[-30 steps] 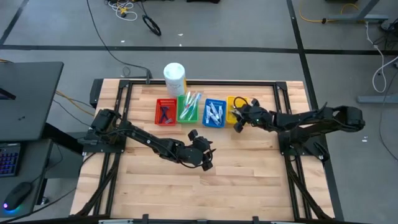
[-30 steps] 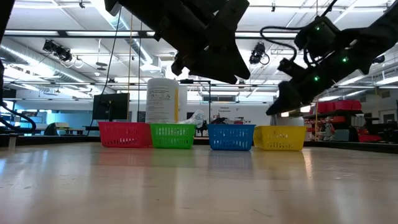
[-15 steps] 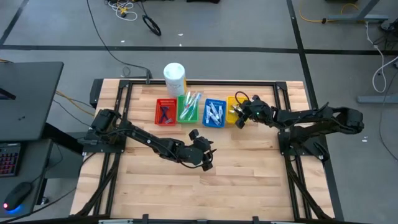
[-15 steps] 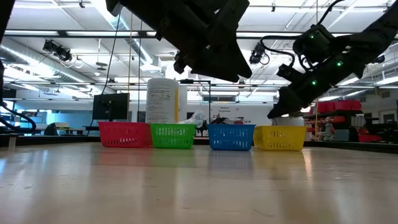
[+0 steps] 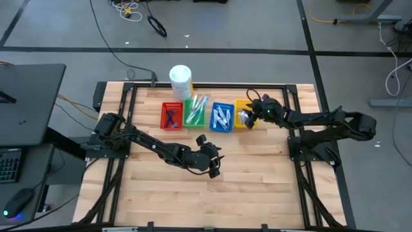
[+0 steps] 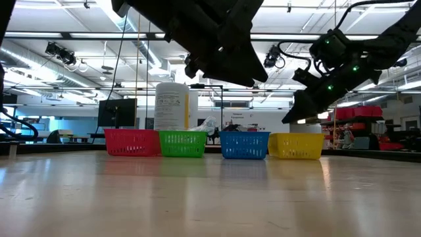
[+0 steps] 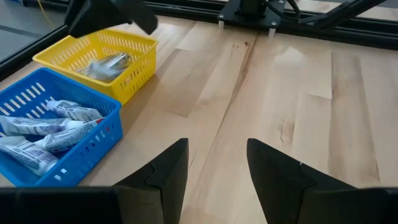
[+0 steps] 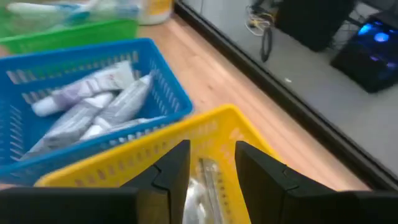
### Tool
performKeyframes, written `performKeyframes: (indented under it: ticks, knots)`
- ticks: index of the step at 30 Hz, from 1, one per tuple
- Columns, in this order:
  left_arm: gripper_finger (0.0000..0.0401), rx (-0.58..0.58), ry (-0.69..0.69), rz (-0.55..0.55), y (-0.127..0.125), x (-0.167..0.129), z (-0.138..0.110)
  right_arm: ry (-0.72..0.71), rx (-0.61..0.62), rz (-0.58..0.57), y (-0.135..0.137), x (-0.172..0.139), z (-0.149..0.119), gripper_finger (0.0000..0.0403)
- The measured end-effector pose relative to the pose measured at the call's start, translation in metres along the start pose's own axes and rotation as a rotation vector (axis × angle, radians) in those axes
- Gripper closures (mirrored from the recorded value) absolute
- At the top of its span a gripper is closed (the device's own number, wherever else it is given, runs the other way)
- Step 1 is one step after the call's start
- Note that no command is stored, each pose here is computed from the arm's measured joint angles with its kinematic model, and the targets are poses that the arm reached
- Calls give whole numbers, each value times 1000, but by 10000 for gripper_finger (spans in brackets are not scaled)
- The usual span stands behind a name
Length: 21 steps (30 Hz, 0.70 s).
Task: Pick & Place Travel size toiletries
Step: Return to Home Position
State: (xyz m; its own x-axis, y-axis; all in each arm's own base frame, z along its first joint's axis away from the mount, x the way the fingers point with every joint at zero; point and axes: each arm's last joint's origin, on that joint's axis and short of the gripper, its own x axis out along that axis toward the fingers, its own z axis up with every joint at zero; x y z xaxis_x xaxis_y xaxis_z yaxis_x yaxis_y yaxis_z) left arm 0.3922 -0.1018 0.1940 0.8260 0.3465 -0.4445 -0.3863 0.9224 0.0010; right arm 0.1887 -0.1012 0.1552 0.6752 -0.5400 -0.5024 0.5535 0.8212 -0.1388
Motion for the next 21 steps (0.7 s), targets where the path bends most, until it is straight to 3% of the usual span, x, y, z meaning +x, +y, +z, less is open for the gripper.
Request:
performKeyframes:
  ticks: [3, 8, 13, 17, 21]
  knots:
    - [230, -1, -2, 0, 0, 0, 0, 3, 37, -8, -3, 0, 0, 267]
    - [230, 26, -5, 11, 0, -1, 1, -39, 47, 139, 4, -1, 4, 267]
    - [230, 59, -78, 111, 9, -24, 24, -156, 16, 211, 16, -8, 16, 276]
    - [243, 116, -80, 194, 27, -58, 48, -231, -39, 244, 24, -22, 25, 330]
    - [292, 130, -67, 220, 50, -96, 68, -355, -54, 284, 28, -45, 38, 393]
